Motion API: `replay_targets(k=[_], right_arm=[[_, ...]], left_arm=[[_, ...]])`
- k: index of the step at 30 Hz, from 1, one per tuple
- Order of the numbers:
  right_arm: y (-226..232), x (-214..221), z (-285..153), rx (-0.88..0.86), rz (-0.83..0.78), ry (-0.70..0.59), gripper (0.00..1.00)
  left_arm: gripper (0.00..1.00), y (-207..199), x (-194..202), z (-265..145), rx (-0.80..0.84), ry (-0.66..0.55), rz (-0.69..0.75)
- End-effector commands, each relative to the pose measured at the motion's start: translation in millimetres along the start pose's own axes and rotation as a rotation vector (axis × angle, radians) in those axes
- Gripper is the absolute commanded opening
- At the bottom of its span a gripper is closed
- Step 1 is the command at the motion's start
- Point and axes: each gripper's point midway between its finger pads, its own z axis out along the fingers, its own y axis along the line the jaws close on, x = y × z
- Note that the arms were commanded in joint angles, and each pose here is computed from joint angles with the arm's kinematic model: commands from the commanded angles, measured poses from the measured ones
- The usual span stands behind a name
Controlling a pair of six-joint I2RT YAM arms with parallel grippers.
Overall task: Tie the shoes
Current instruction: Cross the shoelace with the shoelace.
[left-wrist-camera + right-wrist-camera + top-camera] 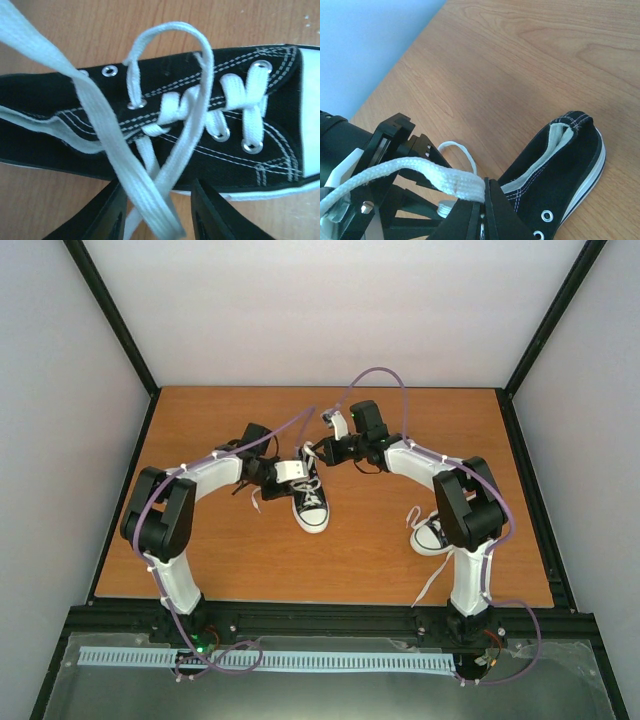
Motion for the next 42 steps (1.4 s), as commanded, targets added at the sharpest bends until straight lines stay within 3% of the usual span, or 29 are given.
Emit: replay_targets(k=[1, 7, 18, 24, 26, 30, 31, 38, 42], right_arm=[[-4.0, -0.7, 0.5, 0.006, 0.014, -0.005, 0.03], [-4.7, 3.5, 1.0, 0.005, 0.021, 0.007, 0.03], [-13.4, 19.1, 14.1, -0.011, 0.071, 0.058, 0.03], [-8.9, 48.4, 22.0, -0.052, 0.066, 0.175, 0.04], [-5.2, 57.3, 16.7, -0.058, 0.041, 0.21, 0.1], [-14.3, 57.9, -1.4, 0.029, -0.002, 0.222, 0.45], [-19.4, 54.2, -7.6, 0.05, 0.004, 0.214, 0.49], [-45.3, 36.7, -38.0, 0.131, 0.03, 0.16, 0.57], [-8.7, 43.2, -33.6, 0.004, -0.072, 0.133, 0.57]], left_arm=[[0.34, 17.2, -20.6, 0.6, -0.096, -0.066, 0.109], [0.02, 10.1, -28.9, -9.4, -0.075, -0.087, 0.083], [0.01, -6.8, -61.9, -55.5, -0.031, -0.169, -0.001], [0.01, -4.6, -69.7, -62.4, -0.037, -0.19, -0.035], [0.01, -1.2, -70.8, -63.2, -0.053, -0.192, -0.044], [0.01, -1.0, -68.8, -62.4, -0.058, -0.188, -0.05], [0.01, -0.8, -68.3, -62.5, -0.061, -0.187, -0.052], [0.01, 7.3, -63.4, -62.3, -0.105, -0.159, -0.068], [0.01, 10.1, -61.7, -61.9, -0.115, -0.149, -0.091]])
